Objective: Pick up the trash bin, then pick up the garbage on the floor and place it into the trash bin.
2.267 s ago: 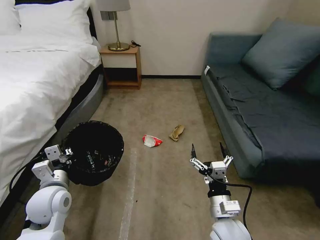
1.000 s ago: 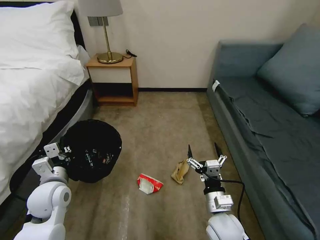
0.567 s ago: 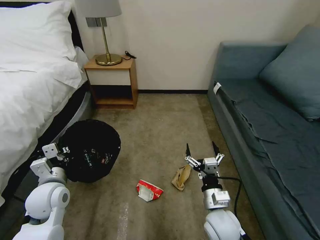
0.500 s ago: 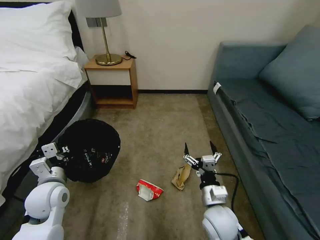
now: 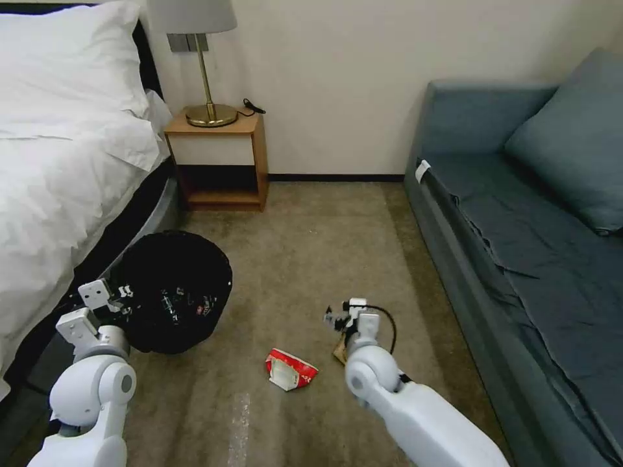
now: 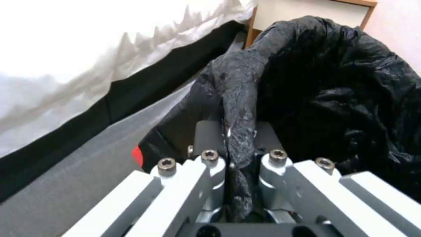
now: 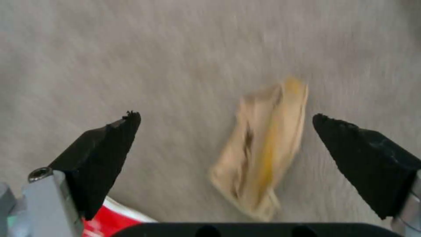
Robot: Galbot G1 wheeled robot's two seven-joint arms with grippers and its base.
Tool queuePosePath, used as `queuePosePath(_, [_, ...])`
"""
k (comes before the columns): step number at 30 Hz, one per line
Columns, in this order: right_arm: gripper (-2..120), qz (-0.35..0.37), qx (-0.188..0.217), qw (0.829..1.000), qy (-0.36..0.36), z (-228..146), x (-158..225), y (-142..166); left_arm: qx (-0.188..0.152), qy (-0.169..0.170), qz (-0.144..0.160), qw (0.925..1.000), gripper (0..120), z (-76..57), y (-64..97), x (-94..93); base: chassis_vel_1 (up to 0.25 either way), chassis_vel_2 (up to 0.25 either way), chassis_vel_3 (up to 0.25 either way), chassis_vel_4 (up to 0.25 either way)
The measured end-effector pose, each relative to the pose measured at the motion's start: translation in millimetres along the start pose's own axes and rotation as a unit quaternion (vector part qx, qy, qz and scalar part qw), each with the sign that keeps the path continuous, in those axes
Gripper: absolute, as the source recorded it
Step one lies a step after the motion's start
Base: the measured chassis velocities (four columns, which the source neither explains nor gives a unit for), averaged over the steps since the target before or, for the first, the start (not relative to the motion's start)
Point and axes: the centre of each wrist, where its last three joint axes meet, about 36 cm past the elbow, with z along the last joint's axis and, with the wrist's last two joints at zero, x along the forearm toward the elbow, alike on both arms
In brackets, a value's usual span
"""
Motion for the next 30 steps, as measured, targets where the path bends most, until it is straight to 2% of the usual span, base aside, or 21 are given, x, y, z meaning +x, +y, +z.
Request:
queuePosePath(7, [100,0.046,0.020,0.999,0.021,12,-56,-10,0.000,0.001,-0.004,1.0000,4,5.2,4.5,-1.5,0.000,0.000,0.000,0.000])
queuePosePath(20, [99,0.071,0.018,0.996,0.048,44,-103,-32,-0.003,-0.001,-0.004,1.0000,4,4.1,3.2,-2.4,0.000,0.000,0.000,0.000])
queuePosePath(25, [87,0.063,0.016,0.996,0.053,53,-107,-29,-0.005,0.000,-0.005,1.0000,4,4.6,4.1,-0.8,0.000,0.000,0.000,0.000])
queuePosePath(28, [72,0.059,0.020,0.997,0.048,58,-106,-28,-0.006,0.000,-0.006,1.0000,4,4.3,5.1,-0.3,0.000,0.000,0.000,0.000])
queuePosePath(29, [72,0.059,0.020,0.997,0.048,58,-106,-28,-0.006,0.000,-0.006,1.0000,4,4.3,5.1,-0.3,0.000,0.000,0.000,0.000])
queuePosePath(30, [67,0.058,0.022,0.997,0.046,59,-106,-28,-0.006,-0.001,-0.007,1.0000,4,4.2,5.5,-0.3,0.000,0.000,0.000,0.000])
